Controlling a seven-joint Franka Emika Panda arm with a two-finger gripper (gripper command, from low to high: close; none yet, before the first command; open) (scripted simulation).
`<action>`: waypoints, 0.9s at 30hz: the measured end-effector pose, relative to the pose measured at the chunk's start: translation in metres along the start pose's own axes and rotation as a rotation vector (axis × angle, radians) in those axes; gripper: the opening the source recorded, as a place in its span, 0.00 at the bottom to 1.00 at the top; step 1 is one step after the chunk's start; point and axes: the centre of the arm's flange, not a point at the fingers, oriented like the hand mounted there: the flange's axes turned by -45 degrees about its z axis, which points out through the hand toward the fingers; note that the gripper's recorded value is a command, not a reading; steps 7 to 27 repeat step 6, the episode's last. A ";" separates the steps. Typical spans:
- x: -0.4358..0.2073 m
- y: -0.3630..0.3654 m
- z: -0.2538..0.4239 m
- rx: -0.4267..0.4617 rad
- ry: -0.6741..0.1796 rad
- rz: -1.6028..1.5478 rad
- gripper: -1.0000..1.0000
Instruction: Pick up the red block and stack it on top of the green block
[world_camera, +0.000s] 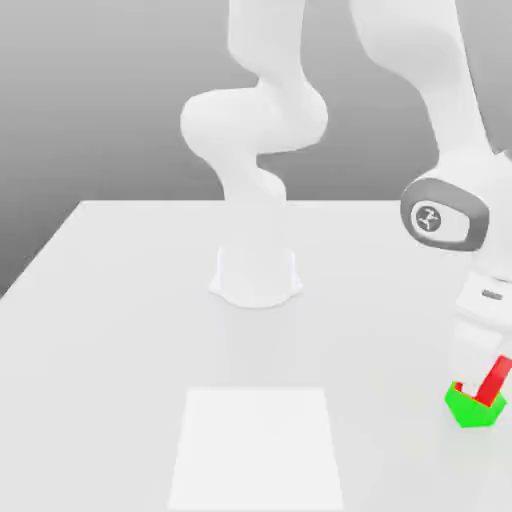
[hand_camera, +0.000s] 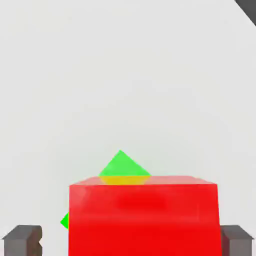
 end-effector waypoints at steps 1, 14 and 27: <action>0.000 -0.001 0.005 0.000 0.000 -0.002 1.00; 0.001 0.000 -0.041 -0.001 0.000 -0.001 1.00; 0.001 0.000 -0.041 -0.001 0.000 -0.001 1.00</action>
